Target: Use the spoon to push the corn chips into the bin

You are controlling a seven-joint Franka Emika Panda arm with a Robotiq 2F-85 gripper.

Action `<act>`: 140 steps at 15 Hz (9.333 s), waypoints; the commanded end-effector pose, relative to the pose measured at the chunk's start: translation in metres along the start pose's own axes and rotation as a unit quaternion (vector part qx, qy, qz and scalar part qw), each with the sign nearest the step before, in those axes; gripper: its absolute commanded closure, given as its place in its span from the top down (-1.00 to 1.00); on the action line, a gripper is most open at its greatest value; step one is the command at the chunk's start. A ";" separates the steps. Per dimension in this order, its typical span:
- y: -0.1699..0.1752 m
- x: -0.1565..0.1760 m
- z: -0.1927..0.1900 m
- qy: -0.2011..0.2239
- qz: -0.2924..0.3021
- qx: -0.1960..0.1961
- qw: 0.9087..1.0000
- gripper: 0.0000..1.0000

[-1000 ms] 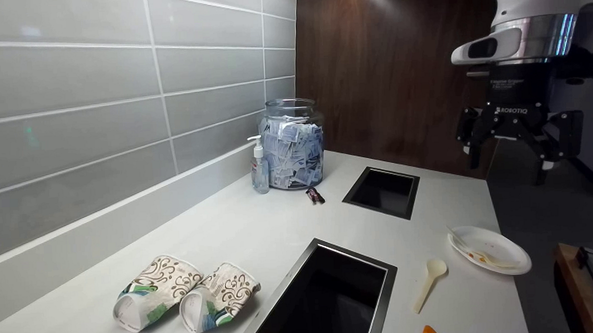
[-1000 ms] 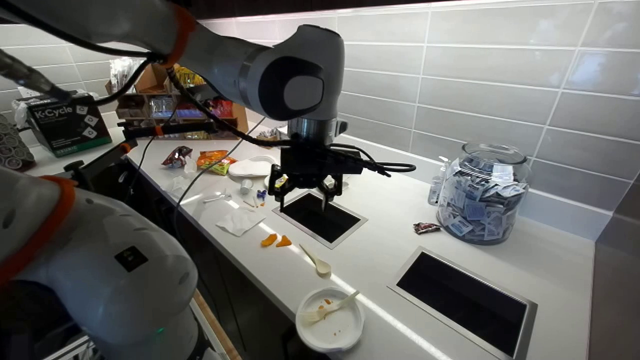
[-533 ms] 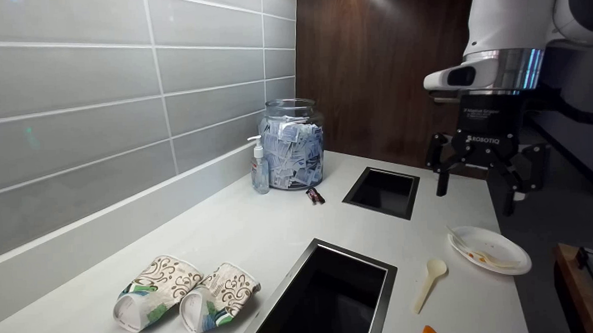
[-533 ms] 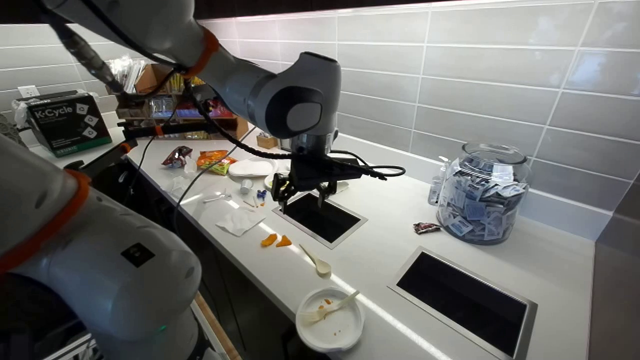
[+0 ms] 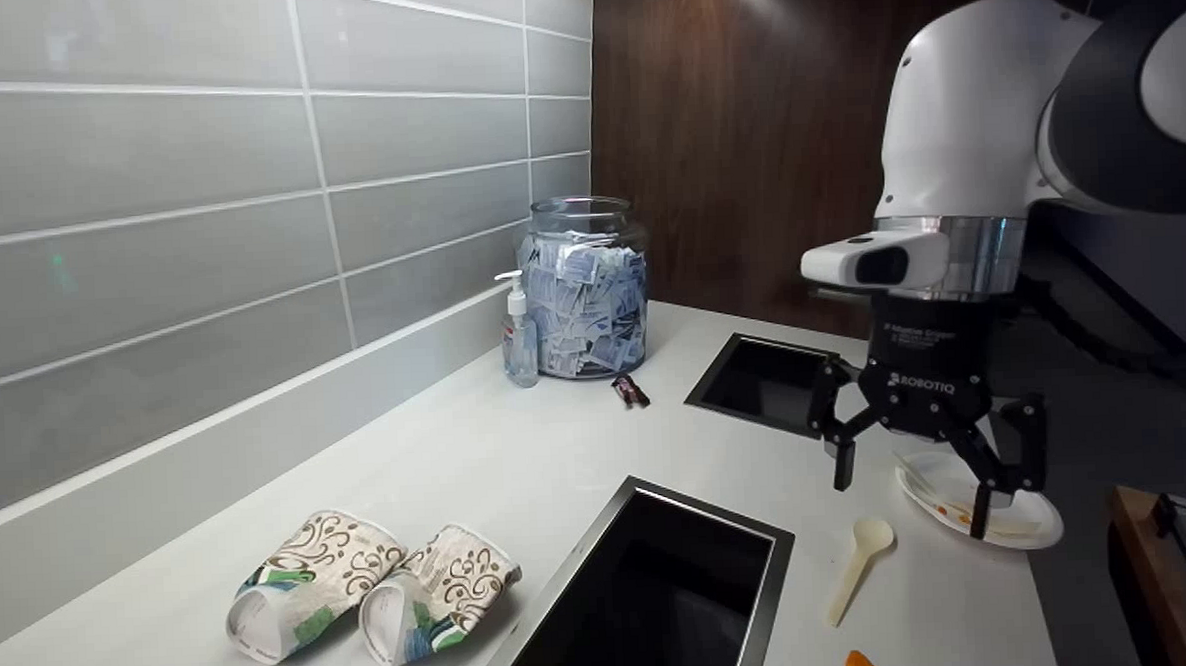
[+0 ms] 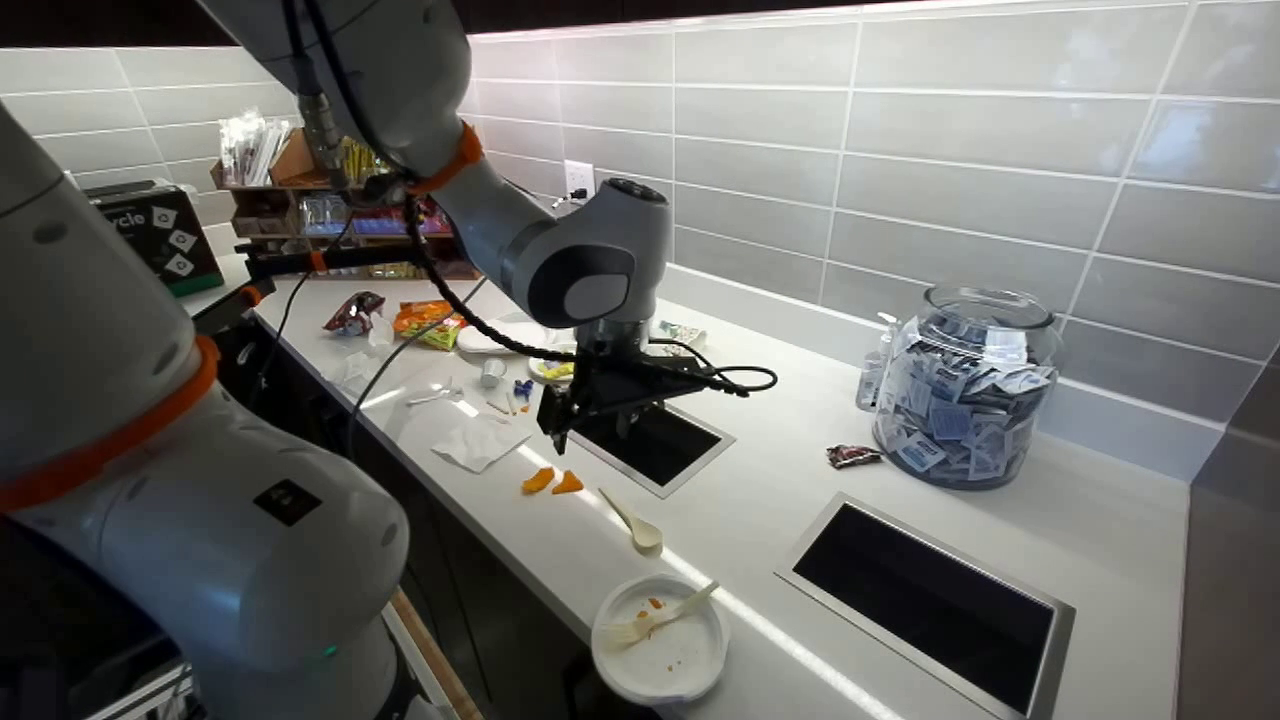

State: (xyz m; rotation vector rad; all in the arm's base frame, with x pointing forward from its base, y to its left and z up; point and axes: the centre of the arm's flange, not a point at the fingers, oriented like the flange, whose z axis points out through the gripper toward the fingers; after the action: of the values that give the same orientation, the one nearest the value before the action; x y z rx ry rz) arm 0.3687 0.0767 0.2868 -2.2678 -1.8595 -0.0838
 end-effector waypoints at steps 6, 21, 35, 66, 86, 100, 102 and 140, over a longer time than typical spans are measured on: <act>-0.002 -0.006 0.038 0.003 -0.050 0.047 0.998 1.00; 0.010 -0.044 0.055 0.003 -0.041 0.010 0.999 1.00; 0.013 -0.054 0.096 0.055 -0.062 0.025 0.996 1.00; 0.026 -0.067 0.100 0.055 -0.045 -0.044 0.997 -0.51; 0.011 -0.019 0.083 0.195 -0.145 0.203 0.949 -0.93; 0.010 0.031 0.106 0.226 -0.212 0.318 0.896 -0.73; 0.012 0.033 0.109 0.226 -0.212 0.319 0.895 -0.73; 0.041 0.091 0.132 0.259 -0.305 0.286 0.871 -0.93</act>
State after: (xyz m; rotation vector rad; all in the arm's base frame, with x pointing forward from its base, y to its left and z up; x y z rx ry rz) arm 0.4178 0.1802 0.1605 -1.0801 -1.8716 -0.1605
